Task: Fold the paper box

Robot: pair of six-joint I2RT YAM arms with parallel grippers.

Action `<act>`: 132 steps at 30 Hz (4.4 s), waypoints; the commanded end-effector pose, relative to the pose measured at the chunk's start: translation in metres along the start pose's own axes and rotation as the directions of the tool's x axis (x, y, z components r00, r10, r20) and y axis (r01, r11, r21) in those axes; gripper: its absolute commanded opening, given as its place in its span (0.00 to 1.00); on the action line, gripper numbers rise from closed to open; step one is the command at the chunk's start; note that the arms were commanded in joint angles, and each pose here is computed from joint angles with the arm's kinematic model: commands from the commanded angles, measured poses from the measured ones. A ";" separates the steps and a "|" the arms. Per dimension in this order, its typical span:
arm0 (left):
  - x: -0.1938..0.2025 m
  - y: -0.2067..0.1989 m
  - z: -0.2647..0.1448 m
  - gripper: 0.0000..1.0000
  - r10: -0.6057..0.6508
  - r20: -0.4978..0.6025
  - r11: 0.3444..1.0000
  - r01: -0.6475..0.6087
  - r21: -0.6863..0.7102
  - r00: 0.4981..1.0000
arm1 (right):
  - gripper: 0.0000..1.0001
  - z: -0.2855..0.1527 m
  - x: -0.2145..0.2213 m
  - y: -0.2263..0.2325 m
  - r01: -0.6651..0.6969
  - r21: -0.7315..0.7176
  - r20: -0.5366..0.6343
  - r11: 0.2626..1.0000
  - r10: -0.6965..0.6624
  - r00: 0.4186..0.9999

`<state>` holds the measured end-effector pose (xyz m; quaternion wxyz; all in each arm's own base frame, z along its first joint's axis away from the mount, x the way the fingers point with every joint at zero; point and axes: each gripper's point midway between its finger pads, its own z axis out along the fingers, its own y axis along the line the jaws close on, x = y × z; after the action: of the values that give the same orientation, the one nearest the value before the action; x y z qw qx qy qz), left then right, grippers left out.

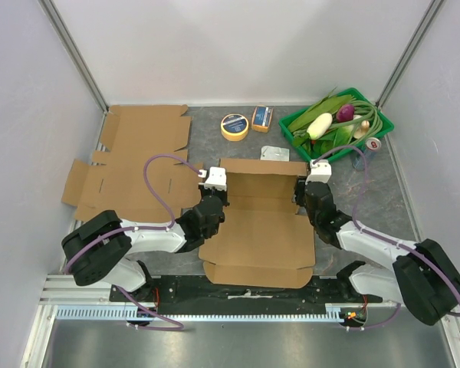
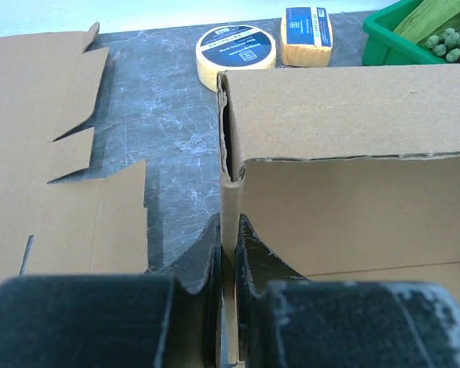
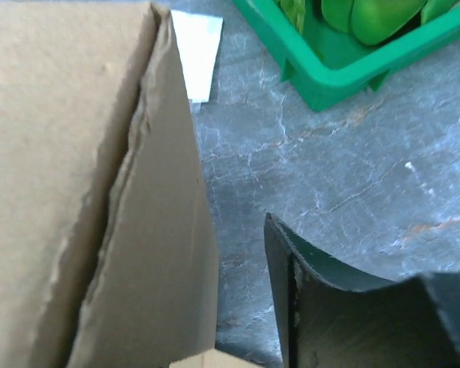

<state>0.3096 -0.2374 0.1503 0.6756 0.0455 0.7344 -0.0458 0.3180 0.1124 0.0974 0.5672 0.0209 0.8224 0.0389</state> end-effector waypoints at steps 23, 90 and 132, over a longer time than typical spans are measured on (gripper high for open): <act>0.008 -0.012 -0.016 0.60 -0.117 -0.088 0.987 0.125 0.097 0.989 | 0.86 0.003 0.031 0.005 0.077 0.255 -0.129 0.964 -0.045 0.991; 0.006 0.007 -0.006 0.24 -0.383 -0.700 0.609 0.735 0.299 0.603 | 0.29 -0.037 -0.014 -0.009 -0.552 -0.323 -0.417 0.769 0.408 0.812; -0.019 -0.153 -0.229 0.68 0.298 -0.289 0.391 0.160 0.906 0.910 | 0.94 -0.166 0.076 -0.040 -0.184 0.138 -0.844 0.973 0.213 0.493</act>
<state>0.0691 -0.3400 0.2016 0.3401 0.4000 0.7369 -0.4257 0.1506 0.0598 0.0792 0.1357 0.1596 0.9733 0.0934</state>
